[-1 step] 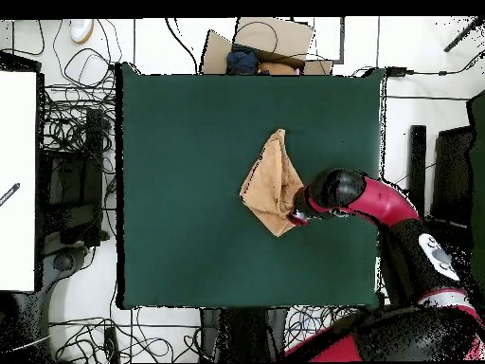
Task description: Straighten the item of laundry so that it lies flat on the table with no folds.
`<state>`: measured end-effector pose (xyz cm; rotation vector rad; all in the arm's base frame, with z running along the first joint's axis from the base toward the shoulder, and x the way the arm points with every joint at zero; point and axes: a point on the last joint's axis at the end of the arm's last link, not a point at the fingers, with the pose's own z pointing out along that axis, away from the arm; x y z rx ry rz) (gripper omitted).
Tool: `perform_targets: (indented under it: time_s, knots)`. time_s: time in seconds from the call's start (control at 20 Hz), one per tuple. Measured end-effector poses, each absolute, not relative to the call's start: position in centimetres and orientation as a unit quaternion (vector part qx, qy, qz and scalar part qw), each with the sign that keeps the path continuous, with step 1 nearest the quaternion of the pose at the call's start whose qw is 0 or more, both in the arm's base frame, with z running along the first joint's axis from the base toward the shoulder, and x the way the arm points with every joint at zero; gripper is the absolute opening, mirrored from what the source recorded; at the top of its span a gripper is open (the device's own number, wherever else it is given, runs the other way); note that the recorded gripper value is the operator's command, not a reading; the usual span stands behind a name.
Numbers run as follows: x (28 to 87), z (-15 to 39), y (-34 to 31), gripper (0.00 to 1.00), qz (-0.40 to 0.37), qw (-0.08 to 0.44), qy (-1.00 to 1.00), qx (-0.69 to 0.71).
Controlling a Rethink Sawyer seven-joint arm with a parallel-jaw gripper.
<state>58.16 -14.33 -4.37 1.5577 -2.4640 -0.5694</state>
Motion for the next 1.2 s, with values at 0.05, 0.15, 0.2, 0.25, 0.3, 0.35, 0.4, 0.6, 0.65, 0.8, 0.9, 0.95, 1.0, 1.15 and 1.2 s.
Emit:
perform_targets:
  time_s: [0.05,0.15,0.2,0.25,0.3,0.35,0.4,0.6,0.65,0.8,0.9,0.95,1.0,1.15,1.2]
  knots:
    - [58.5,-3.8,-13.3,0.00,-0.161,0.098,-0.833,0.520]
    - [59.7,-2.4,-10.4,0.00,-0.097,0.116,-0.848,0.509]
    - [60.3,-1.7,-9.0,0.00,-0.074,0.122,-0.853,0.502]
    - [60.8,-1.0,-7.5,0.00,-0.052,0.128,-0.858,0.495]
    - [61.1,-0.6,-6.5,0.00,-0.039,0.132,-0.861,0.490]
    - [61.5,-0.1,-5.2,0.00,-0.023,0.136,-0.864,0.483]
    - [62.1,0.7,-3.1,0.00,0.002,0.144,-0.870,0.472]
    - [63.6,2.9,3.6,0.00,0.076,0.173,-0.884,0.428]
    - [63.7,3.1,4.4,0.00,0.085,0.178,-0.886,0.421]
    - [64.3,3.8,7.8,0.00,0.125,0.194,-0.893,0.386]
    - [64.8,3.8,9.5,0.00,0.150,0.200,-0.898,0.361]
    - [65.3,3.5,10.4,0.00,0.167,0.199,-0.904,0.341]
    - [65.4,3.4,10.6,0.00,0.171,0.198,-0.905,0.335]
    - [66.0,2.5,10.4,0.00,0.187,0.192,-0.913,0.307]
    - [66.1,2.2,10.1,0.00,0.190,0.193,-0.915,0.301]
